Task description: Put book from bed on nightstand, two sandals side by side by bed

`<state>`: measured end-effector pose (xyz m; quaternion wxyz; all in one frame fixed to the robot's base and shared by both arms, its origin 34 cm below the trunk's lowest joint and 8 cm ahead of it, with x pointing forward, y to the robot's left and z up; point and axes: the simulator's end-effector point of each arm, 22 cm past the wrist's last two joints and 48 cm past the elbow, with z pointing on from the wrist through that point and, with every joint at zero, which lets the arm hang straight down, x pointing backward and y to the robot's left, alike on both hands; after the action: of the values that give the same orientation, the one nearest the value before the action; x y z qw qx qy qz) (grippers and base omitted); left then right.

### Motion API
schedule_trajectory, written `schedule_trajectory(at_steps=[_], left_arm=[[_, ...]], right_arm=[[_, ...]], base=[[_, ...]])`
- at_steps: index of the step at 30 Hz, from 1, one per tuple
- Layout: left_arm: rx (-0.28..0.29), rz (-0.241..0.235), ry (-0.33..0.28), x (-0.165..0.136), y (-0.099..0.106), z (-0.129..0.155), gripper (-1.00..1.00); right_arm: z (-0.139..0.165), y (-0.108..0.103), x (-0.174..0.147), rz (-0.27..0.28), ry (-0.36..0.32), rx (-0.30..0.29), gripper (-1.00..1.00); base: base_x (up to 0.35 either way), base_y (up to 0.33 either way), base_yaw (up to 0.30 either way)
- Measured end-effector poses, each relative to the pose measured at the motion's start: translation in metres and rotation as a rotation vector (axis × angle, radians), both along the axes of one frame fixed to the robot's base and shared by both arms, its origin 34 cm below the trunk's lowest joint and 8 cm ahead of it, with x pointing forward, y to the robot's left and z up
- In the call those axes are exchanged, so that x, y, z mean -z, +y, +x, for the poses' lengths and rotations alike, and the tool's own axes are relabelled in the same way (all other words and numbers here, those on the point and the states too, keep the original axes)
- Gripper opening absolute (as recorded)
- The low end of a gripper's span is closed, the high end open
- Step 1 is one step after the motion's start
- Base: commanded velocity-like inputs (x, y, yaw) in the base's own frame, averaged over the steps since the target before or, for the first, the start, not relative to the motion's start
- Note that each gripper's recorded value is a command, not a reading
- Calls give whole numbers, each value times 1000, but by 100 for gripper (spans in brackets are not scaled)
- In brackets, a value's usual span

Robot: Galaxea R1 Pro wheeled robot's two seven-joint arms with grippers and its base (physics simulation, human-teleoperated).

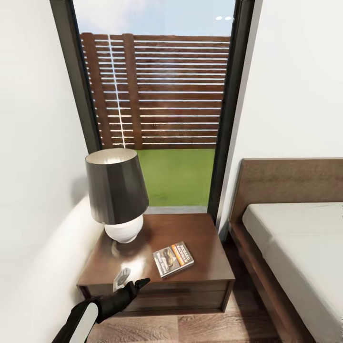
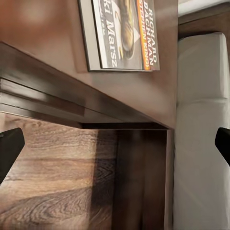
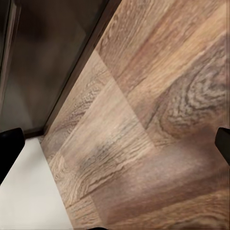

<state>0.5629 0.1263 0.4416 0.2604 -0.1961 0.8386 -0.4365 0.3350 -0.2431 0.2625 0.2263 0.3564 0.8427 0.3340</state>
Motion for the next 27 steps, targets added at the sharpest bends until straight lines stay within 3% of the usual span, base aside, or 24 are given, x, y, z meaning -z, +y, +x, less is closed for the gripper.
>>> schedule_trajectory(at_steps=[10,27], left_arm=[[0,-2,0,0,-1,0,100],[-1,-2,-1,-1,-1,0,100]], right_arm=[[0,0,0,0,0,-3,100],[-1,0,0,-1,1,-4,100]], base=[[-123,0,8],[-51,0,88]])
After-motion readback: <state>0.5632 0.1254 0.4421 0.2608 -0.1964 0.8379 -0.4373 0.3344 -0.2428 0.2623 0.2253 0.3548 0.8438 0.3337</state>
